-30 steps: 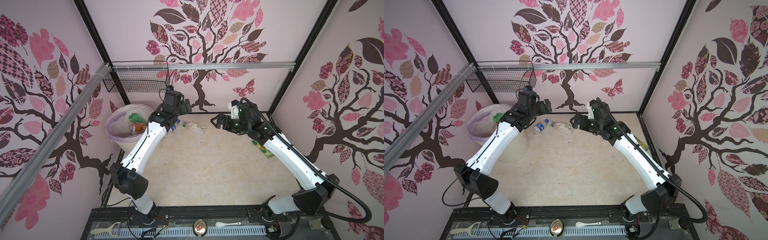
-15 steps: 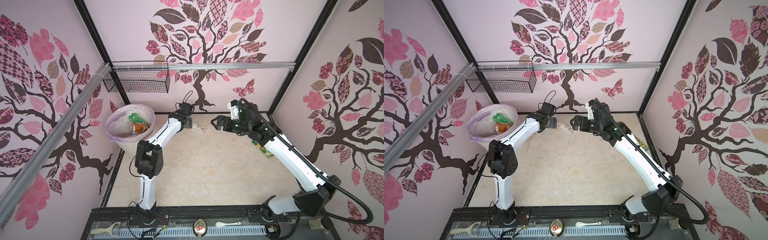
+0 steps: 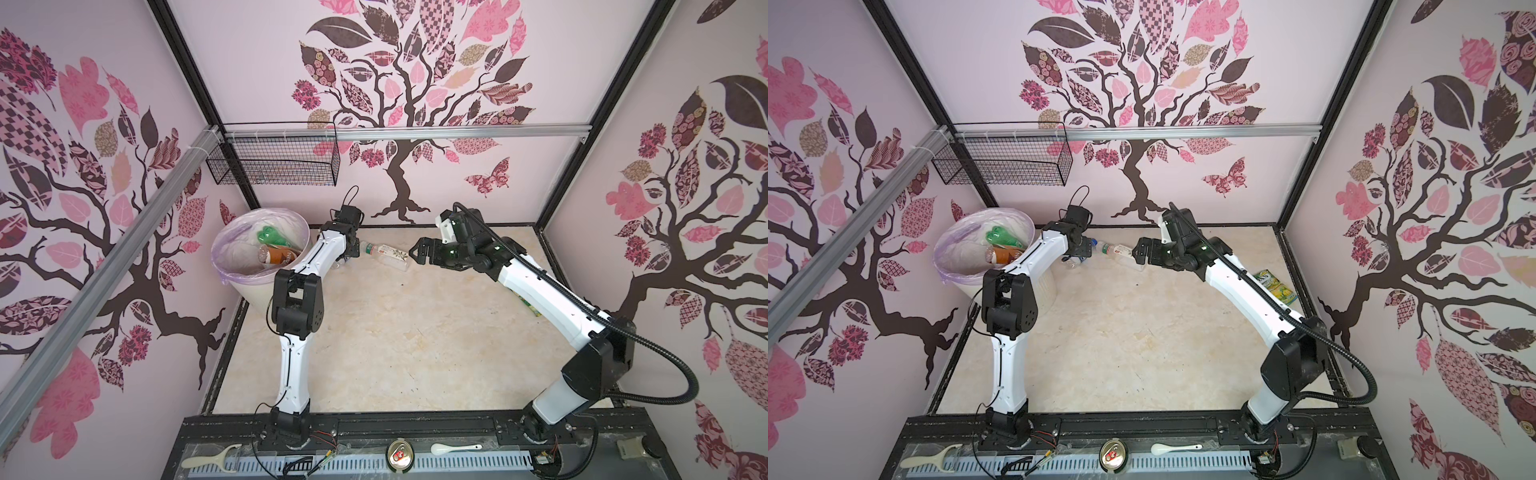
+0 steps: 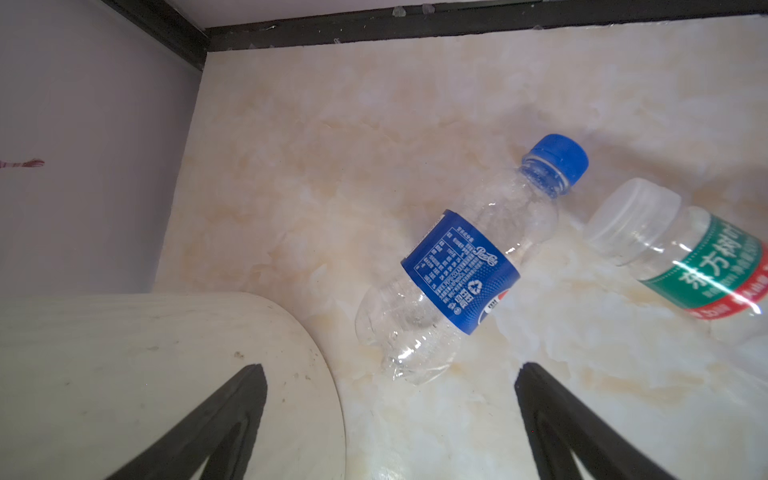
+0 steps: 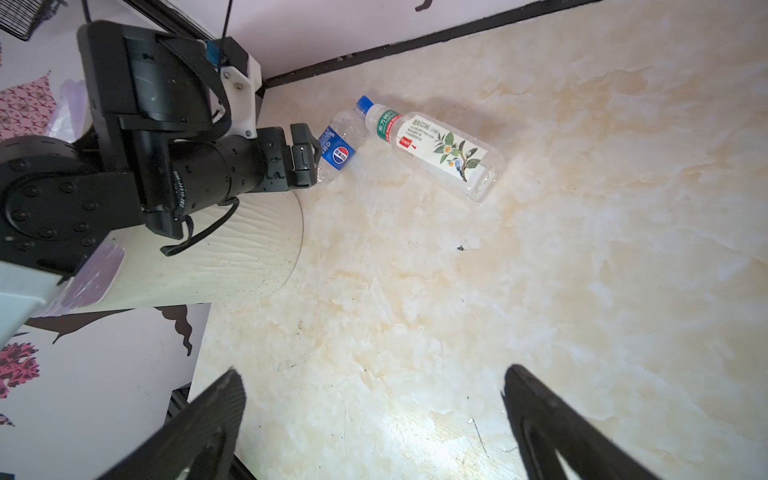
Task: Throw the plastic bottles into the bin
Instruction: 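Move the left gripper from the bin down over the blue-labelled Pepsi bottle, then close the left gripper on the Pepsi bottle and lift it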
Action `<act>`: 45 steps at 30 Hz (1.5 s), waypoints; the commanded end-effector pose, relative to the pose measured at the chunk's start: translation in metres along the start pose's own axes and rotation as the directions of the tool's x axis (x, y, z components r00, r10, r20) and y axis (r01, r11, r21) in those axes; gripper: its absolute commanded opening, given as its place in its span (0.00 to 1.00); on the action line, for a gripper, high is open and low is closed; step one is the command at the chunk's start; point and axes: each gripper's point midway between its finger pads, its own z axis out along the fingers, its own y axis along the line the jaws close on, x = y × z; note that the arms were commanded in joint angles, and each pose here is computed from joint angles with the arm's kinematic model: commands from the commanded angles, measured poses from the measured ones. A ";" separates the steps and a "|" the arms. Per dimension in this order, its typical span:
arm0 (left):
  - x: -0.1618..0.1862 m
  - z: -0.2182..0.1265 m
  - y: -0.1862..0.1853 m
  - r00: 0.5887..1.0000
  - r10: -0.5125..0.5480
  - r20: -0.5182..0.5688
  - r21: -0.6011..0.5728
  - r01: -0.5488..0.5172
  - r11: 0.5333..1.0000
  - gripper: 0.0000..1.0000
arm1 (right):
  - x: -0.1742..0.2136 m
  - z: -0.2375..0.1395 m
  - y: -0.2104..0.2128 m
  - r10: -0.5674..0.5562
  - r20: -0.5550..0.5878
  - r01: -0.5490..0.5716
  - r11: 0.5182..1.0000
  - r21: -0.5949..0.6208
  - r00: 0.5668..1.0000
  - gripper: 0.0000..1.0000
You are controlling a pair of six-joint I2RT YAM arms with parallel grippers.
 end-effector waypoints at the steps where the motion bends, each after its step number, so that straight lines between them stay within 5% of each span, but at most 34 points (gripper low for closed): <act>1: -0.018 0.005 -0.009 0.999 -0.001 0.043 0.030 0.000 1.000 0.98 | -0.007 0.011 0.019 -0.010 0.003 0.010 0.999 -0.037 1.000 1.00; 17: -0.022 0.046 -0.029 0.996 -0.087 0.010 0.156 0.084 0.984 0.98 | 0.002 0.049 0.028 -0.024 -0.065 0.023 1.000 -0.021 0.998 1.00; 45: -0.005 0.074 -0.057 0.986 -0.149 -0.079 0.262 0.165 0.951 0.93 | 0.005 0.063 0.028 -0.054 -0.106 0.054 0.999 -0.004 0.993 1.00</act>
